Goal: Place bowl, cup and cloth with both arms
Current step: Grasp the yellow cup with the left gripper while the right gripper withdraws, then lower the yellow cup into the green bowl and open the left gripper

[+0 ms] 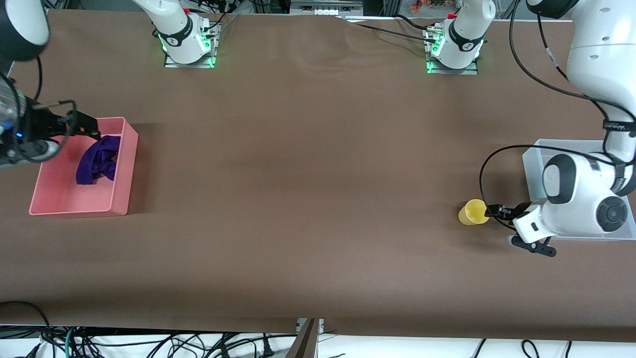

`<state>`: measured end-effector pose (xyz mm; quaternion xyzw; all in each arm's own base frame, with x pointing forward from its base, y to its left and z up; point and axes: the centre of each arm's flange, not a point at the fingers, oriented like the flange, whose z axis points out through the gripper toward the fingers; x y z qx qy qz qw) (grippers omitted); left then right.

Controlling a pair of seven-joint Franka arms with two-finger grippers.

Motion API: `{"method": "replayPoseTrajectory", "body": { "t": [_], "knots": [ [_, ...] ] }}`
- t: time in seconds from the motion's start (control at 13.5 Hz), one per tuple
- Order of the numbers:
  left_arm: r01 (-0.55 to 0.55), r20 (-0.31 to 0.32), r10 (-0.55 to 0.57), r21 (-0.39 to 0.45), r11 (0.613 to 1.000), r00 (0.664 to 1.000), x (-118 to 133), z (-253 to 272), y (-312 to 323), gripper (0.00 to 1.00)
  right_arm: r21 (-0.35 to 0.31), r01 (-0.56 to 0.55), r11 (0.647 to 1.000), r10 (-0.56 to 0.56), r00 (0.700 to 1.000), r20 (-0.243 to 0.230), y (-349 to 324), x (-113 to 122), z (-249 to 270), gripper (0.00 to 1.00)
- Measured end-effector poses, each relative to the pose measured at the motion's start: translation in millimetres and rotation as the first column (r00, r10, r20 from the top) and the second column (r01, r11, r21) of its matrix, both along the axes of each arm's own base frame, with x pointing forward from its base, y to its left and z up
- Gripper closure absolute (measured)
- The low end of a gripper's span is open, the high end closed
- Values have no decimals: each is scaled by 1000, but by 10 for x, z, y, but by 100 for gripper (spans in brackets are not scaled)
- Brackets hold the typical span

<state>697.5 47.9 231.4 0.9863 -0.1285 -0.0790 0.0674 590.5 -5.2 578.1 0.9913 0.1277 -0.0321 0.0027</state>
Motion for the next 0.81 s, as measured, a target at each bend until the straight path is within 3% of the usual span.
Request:
{"method": "replayPoseTrajectory", "body": {
  "t": [0.22, 0.44, 0.52, 0.81],
  "knots": [
    [-9, -4, 9, -4, 1000, 1000, -38, -249, -31, 60, 0, 8, 1000, -8, 998, 54, -47, -115, 309, 0],
    [-15, 5, 15, -3, 1000, 1000, -14, -181, -32, 91, 0, 38, 999, -38, 999, 37, -76, -142, 295, 0],
    [-13, 3, 13, -3, 1000, 1000, -11, -116, -37, 96, -1, 65, 998, -65, 998, 26, -95, -149, 278, 0],
    [0, -85, 0, 8, 1000, 996, -24, 527, 71, 96, -5, 109, 994, -109, 994, 8, -136, -145, 229, 0]
  ]
}}
